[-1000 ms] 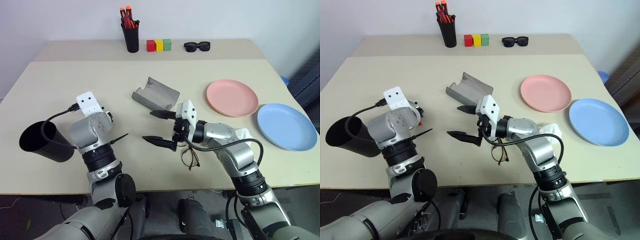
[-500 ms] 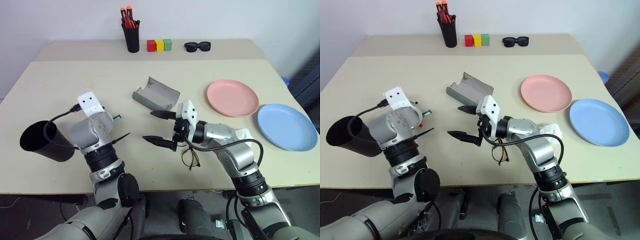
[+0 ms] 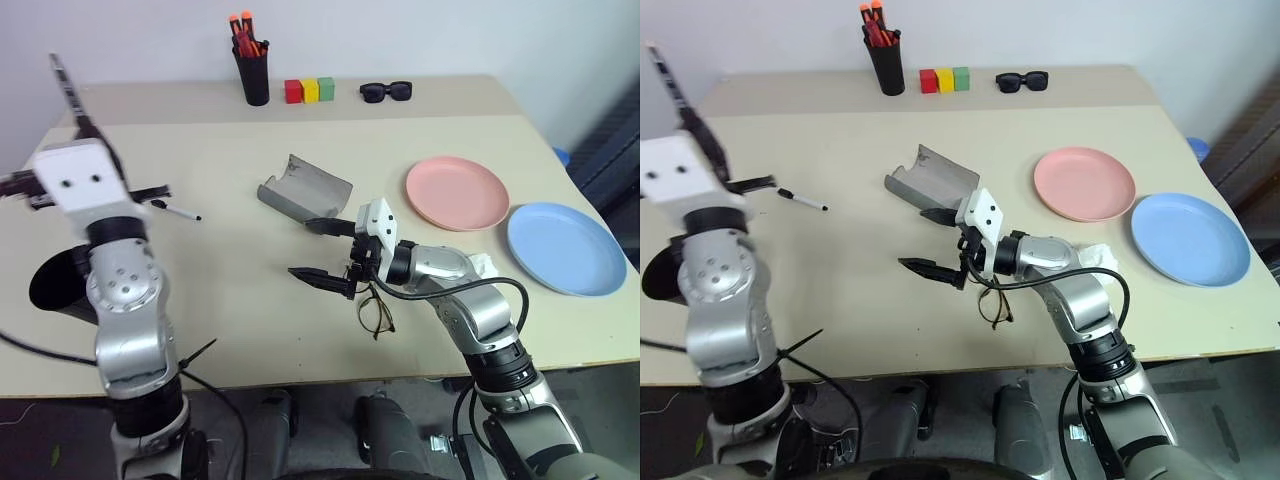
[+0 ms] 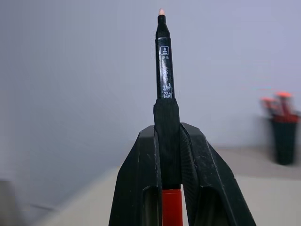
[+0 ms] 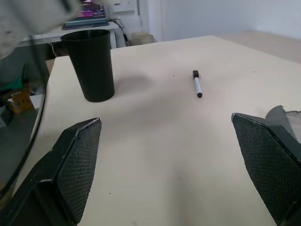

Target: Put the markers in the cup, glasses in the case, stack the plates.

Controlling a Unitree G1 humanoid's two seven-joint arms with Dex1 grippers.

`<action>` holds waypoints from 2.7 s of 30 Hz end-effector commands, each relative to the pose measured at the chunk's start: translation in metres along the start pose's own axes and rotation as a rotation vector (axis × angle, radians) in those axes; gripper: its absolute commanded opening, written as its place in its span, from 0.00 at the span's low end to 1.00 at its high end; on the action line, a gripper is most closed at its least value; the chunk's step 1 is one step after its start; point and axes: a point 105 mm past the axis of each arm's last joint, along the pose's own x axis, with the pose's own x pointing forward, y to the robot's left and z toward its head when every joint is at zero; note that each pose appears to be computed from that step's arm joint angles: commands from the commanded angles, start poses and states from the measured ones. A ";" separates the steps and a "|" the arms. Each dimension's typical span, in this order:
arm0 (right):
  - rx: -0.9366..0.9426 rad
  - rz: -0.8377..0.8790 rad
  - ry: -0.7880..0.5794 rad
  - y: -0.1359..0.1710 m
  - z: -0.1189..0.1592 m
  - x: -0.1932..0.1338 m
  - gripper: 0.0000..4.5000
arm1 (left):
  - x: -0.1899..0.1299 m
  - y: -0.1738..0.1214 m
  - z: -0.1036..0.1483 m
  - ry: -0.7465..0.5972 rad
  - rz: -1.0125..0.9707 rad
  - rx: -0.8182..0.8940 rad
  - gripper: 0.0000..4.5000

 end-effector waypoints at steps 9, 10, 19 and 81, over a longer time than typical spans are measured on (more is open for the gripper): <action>-0.006 -0.002 -0.105 -0.011 0.024 0.004 1.00 | -0.051 0.066 -0.017 0.063 0.262 0.155 0.01; -0.006 0.001 -0.104 -0.011 0.024 0.004 1.00 | -0.054 0.066 -0.019 0.070 0.262 0.157 0.01; -0.009 0.015 -0.116 -0.010 0.026 0.006 1.00 | -0.067 0.062 -0.034 0.106 0.255 0.132 0.01; -0.006 0.010 -0.091 0.002 0.010 0.006 1.00 | 0.035 -0.108 -0.175 1.169 0.226 -0.281 0.99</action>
